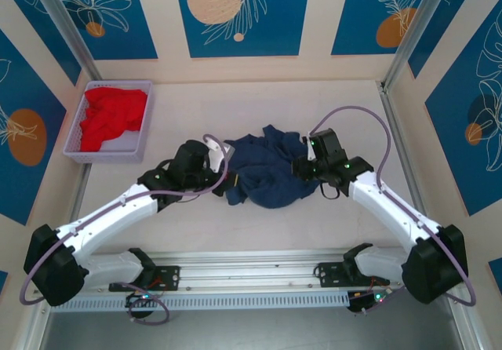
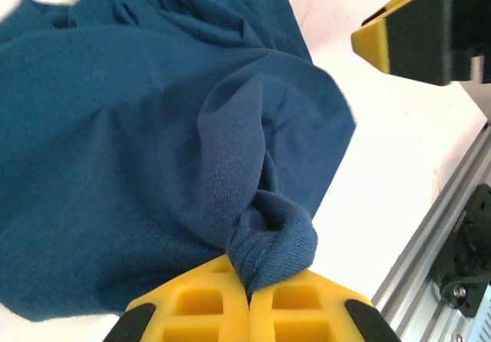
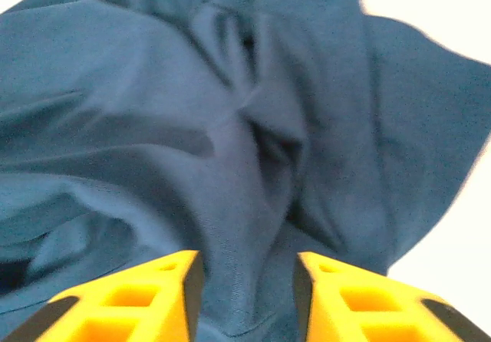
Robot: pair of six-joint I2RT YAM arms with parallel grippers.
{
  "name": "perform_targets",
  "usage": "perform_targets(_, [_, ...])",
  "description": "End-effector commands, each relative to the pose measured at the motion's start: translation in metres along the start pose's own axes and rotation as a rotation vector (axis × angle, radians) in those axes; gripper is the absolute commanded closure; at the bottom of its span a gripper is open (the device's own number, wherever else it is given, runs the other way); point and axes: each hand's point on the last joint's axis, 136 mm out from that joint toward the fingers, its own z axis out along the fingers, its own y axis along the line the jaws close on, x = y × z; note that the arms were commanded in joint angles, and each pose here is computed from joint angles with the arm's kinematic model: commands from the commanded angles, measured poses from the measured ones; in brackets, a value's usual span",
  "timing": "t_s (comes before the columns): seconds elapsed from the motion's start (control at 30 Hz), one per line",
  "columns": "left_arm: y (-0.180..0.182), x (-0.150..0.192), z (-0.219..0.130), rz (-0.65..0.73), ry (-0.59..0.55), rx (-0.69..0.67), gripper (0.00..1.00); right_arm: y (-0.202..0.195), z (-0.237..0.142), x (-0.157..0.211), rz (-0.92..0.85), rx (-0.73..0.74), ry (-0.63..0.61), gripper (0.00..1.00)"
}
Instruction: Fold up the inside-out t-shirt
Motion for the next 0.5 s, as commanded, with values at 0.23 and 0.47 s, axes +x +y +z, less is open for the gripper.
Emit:
perform_targets(0.23, [-0.002,0.009,0.001,0.011,0.032,0.031,1.0,0.08,0.032,0.015,-0.169,-0.197,0.024,0.43])
perform_targets(0.47, [0.004,0.011,-0.005,0.008,0.026,-0.008,1.0,0.067,0.082,0.021,-0.274,-0.077,0.054,0.37])
